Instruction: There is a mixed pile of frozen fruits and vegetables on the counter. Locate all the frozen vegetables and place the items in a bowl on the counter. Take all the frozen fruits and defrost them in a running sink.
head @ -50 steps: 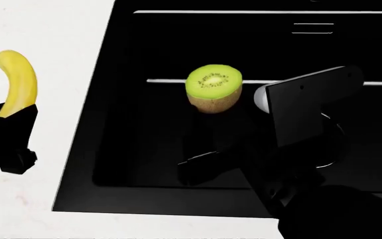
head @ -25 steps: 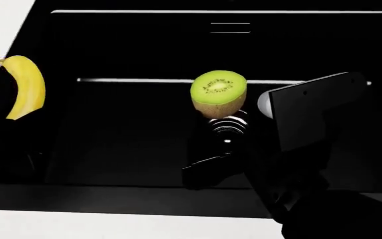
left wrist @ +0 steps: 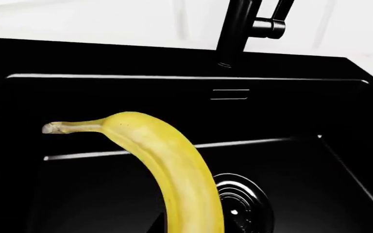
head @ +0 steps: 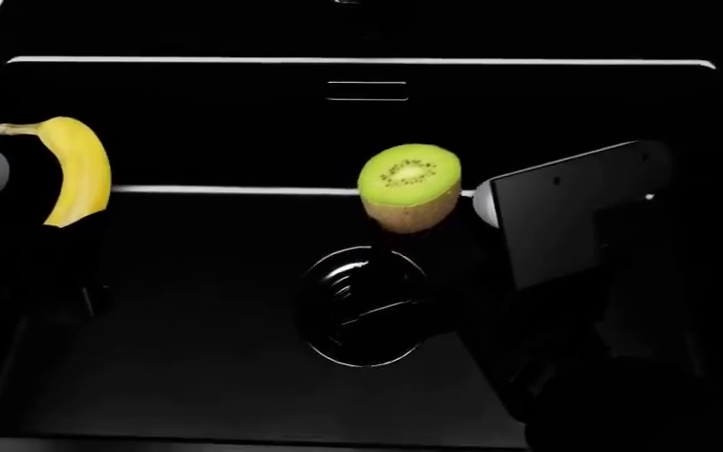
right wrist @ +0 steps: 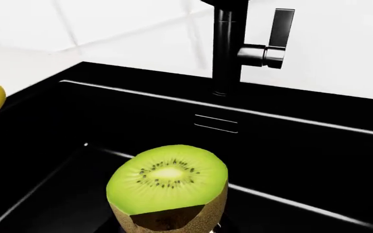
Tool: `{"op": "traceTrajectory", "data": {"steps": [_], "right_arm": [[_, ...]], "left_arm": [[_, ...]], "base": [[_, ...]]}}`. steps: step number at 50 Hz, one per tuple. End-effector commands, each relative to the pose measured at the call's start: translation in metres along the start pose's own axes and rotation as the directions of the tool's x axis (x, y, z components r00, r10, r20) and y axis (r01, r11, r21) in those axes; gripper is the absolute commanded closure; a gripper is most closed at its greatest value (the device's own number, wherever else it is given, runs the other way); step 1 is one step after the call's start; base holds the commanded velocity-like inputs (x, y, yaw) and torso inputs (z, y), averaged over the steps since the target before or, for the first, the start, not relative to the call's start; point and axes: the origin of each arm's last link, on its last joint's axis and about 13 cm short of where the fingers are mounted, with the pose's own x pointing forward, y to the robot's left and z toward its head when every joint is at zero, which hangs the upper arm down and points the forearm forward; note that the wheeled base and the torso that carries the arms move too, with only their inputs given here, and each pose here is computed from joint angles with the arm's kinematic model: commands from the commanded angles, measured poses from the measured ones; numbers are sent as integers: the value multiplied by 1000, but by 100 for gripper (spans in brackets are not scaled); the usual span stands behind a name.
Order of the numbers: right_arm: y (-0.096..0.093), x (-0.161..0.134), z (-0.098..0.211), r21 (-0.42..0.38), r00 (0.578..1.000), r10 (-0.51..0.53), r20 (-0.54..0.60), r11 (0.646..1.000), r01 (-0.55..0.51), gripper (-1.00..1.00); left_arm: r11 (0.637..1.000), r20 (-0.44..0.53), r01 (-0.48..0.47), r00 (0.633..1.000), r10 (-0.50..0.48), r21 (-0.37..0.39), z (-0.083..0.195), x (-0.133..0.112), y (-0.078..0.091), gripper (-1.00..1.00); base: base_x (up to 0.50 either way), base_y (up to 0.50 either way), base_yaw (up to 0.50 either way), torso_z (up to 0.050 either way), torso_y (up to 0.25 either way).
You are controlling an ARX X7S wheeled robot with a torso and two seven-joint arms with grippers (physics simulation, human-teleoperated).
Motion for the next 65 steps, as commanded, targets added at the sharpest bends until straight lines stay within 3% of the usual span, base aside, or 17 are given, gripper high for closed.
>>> {"op": "traceTrajectory", "data": {"steps": [1,14,22,32,34,40,59,60,65], "right_arm": [[0,2,-2,-17,1000,11,-13,1000,-11,100],[-1,4,-10,-6,998,-5,-56,1000,5,100],[-2,3,-7,-1,998,-18,-54,1000,17,100],[-2,3,-11,10,998,-16,-62,1000,16,100],[-2,3,-11,12,998,-15,-62,1000,16,100],[-3,2,-13,15,997,-9,-71,1000,11,100],[-3,-1,-12,21,997,-12,-71,1000,13,100],[-3,-2,-12,20,997,-12,-71,1000,13,100],[-4,-3,-12,26,997,-14,-73,1000,16,100]], "left_arm": [[1000,0,-1,1000,1,-5,-2,2,1,100],[999,-40,26,999,-26,19,-10,9,-6,100],[994,-142,83,987,-73,67,-21,35,-21,100],[990,-252,89,966,-59,111,-55,68,-39,100],[987,-265,79,963,-40,138,-61,76,-39,100],[990,-312,66,950,-23,128,-75,92,-37,100],[990,-375,21,927,33,137,-94,103,-24,100],[990,-366,16,930,37,142,-93,103,-23,-100],[990,-361,18,932,33,137,-89,100,-25,-100]], "base": [[356,-108,0,0,0],[234,-75,0,0,0],[0,0,0,0,0],[0,0,0,0,0],[0,0,0,0,10],[0,0,0,0,0],[0,0,0,0,0],[0,0,0,0,0],[0,0,0,0,0]]}}
